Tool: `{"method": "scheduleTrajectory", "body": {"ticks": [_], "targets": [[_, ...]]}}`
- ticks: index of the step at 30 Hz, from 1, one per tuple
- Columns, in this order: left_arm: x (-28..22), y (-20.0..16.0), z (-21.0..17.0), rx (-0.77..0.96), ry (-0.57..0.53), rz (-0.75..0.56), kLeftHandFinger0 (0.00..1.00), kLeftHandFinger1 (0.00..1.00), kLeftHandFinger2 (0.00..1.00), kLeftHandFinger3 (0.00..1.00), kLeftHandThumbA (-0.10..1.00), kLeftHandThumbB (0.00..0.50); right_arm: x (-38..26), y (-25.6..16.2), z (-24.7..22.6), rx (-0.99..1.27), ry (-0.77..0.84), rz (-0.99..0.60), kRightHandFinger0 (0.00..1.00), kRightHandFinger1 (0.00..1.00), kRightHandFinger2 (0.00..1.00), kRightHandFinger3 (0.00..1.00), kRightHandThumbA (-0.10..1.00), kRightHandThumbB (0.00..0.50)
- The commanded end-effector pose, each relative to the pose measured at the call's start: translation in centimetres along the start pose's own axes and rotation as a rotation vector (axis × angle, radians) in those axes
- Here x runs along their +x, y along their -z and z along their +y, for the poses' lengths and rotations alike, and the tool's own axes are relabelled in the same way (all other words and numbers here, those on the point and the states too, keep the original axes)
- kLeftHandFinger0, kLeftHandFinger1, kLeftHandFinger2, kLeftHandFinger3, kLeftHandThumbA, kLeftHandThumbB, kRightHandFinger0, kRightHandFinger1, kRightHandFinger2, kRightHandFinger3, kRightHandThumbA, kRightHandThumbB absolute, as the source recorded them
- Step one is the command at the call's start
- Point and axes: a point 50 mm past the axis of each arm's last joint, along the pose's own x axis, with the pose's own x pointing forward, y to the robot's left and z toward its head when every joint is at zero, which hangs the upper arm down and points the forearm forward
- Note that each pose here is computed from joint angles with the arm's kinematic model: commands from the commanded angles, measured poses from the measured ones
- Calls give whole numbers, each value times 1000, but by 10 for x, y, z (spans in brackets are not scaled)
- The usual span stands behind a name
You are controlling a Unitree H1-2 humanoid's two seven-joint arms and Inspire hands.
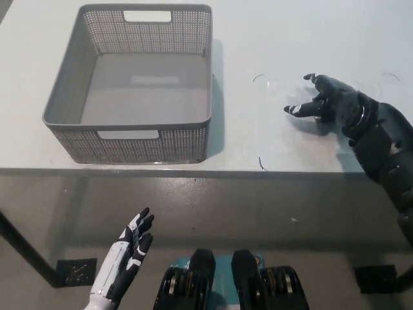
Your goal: Use the right hand to pick up a webcam and put it into a container on the left side
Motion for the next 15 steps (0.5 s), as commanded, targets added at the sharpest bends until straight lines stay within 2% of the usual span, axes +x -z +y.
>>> {"method": "scheduleTrajectory", "body": {"ticks": [1, 6, 10, 14, 15], "targets": [[5, -12, 8, -9, -10, -75, 1000, 1000, 1000, 1000, 908, 7, 1, -5, -7, -136, 26, 43, 1000, 1000, 1000, 1000, 710, 476], [4, -13, 12, 1, -19, -80, 1000, 1000, 1000, 1000, 916, 1, 1, 2, -15, -267, 91, 93, 1000, 1000, 1000, 1000, 666, 500], [2, -11, 15, -7, -21, -79, 1000, 1000, 1000, 1000, 930, 8, 1, 5, -14, -294, 98, 110, 1000, 1000, 1000, 1000, 662, 500], [1, -10, 15, -16, -27, -80, 1000, 1000, 1000, 1000, 929, 12, 1, 13, -4, -338, 82, 136, 1000, 1000, 1000, 1000, 692, 500], [1, -10, 15, -18, -30, -77, 1000, 1000, 1000, 1000, 932, 20, 1, 16, -1, -383, 71, 148, 1000, 1000, 1000, 1000, 739, 500]]}}
